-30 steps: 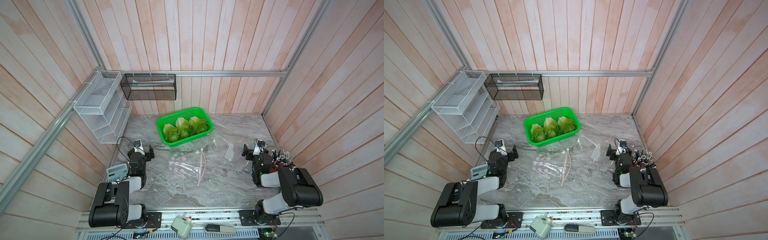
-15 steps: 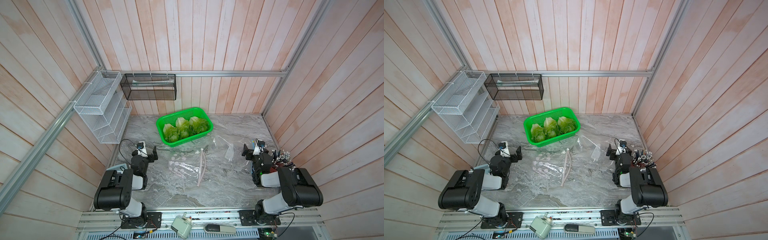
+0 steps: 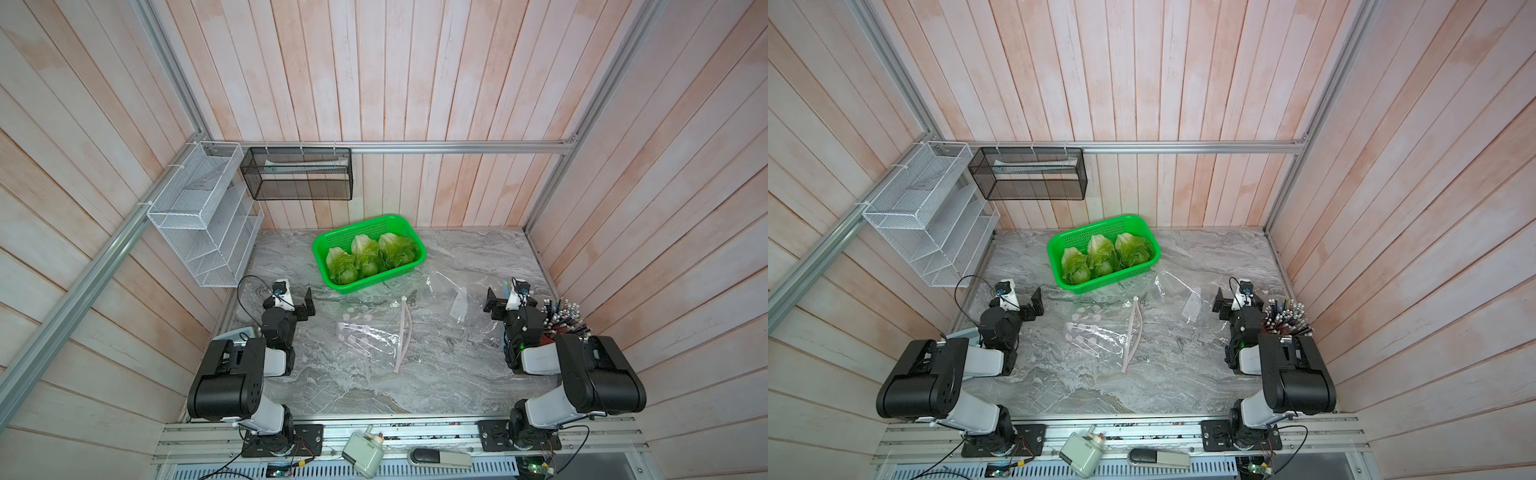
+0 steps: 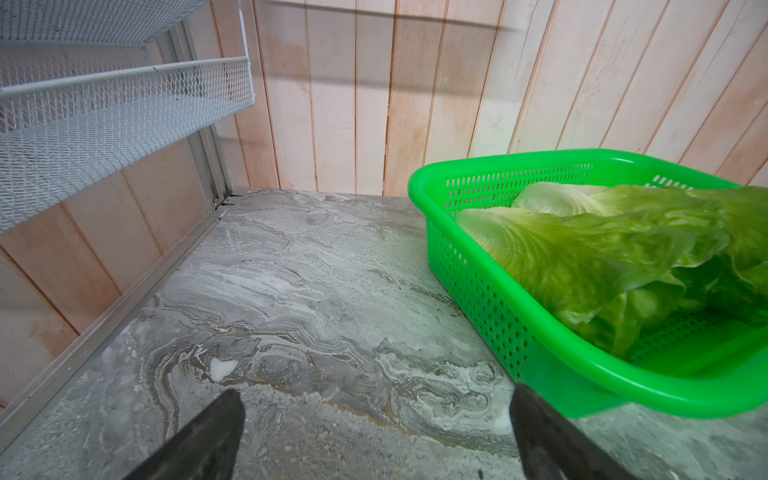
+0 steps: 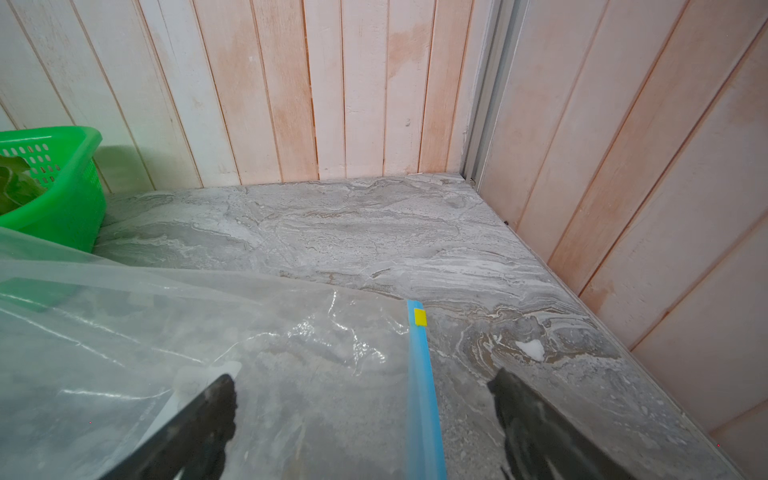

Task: Open the zip-top bag and take out the chinese cabbages
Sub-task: Reset both arms

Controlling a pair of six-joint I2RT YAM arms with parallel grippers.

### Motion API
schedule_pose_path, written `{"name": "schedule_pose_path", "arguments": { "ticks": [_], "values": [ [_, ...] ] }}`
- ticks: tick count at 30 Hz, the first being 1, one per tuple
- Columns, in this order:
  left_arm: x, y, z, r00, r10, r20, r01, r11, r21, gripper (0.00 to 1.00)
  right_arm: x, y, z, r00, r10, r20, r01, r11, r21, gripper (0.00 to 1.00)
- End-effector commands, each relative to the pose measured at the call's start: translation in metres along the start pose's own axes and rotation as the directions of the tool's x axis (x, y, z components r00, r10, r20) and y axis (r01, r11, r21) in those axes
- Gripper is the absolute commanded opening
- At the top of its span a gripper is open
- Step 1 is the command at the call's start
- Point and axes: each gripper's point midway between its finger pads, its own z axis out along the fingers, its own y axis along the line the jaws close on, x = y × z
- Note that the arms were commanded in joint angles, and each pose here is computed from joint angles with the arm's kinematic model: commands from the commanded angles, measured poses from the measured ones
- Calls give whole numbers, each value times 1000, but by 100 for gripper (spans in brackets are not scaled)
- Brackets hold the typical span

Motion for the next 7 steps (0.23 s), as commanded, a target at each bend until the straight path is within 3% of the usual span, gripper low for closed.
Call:
{"name": "schedule_pose_path", "arguments": {
  "ticks": [1,7],
  "values": [
    [-5,-1,2,1000,-5,14,5,1000,-1,100,-6,0,3,1000,-1,12,1,1000,-5,98],
    [-6,0,3,1000,-6,15,6,1000,-3,100,-6,0,3,1000,1,12,-1,1000,-4,98]
  ]
}}
